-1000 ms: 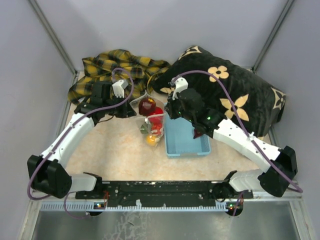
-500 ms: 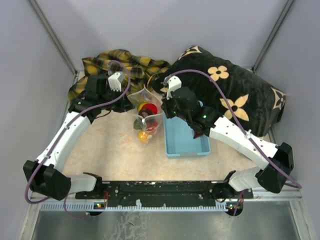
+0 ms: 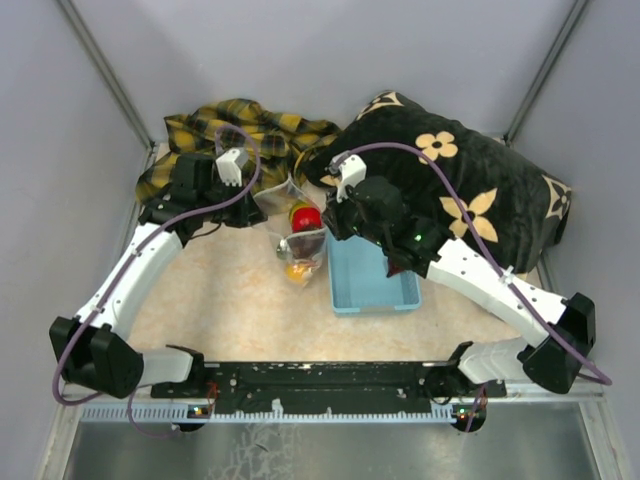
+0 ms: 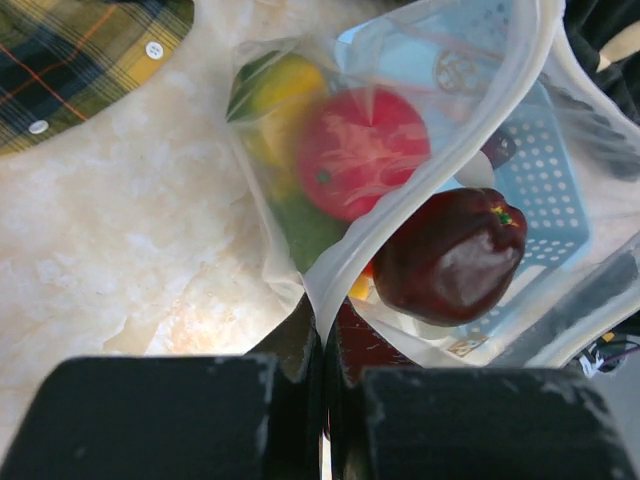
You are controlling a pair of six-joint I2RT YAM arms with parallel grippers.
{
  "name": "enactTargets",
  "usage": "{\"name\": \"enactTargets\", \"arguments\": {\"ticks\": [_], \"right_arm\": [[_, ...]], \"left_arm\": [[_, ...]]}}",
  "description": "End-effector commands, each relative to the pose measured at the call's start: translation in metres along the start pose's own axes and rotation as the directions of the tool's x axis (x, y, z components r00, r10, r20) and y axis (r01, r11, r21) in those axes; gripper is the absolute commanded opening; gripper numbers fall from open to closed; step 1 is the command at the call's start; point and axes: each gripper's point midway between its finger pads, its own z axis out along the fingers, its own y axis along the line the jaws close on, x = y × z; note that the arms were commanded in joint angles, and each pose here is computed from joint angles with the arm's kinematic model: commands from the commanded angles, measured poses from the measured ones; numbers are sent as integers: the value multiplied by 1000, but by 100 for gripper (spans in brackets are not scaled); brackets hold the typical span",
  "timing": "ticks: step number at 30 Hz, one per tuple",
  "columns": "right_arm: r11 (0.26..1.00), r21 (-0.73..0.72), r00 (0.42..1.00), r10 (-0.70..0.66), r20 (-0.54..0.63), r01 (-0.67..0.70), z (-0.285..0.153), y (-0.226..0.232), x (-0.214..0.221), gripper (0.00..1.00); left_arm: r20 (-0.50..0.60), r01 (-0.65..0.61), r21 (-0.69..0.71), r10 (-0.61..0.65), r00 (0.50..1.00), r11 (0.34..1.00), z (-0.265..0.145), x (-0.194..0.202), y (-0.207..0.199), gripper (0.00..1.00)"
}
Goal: Place the food in the zip-top bag and seal the zipper
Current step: Pick up the fake fruit from the bin.
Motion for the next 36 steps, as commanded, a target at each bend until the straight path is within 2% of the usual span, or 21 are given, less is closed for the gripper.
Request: {"name": "enactTargets", "arguments": {"ticks": [1, 9, 14, 18, 20, 30, 36], "right_arm": [[999, -45, 999, -19, 48, 22, -10, 8, -12, 14], [994, -97, 998, -44, 33, 47, -31, 13, -6, 44], [998, 54, 999, -44, -31, 46, -42, -20, 13, 59], [967, 249, 988, -22, -150, 60, -47, -63, 50, 62], [952, 301, 979, 1, -204, 62, -47, -78, 70, 63], [875, 475, 932, 88, -350, 96, -37, -133, 152, 68], [861, 497, 911, 112, -397, 110, -20, -154, 179, 69]], "left_arm": [[18, -31, 51, 30, 999, 998, 1, 1, -4, 0], [-4, -22, 117, 23, 1000, 993, 4, 11, -13, 0], [-6, -22, 130, 23, 1000, 991, 4, 12, -15, 0], [-6, -23, 137, 24, 1000, 990, 3, 12, -17, 0], [-9, -22, 141, 23, 1000, 990, 3, 12, -17, 0], [-14, -19, 144, 22, 1000, 989, 4, 14, -17, 0], [-18, -16, 143, 19, 1000, 990, 5, 16, -16, 0]]}}
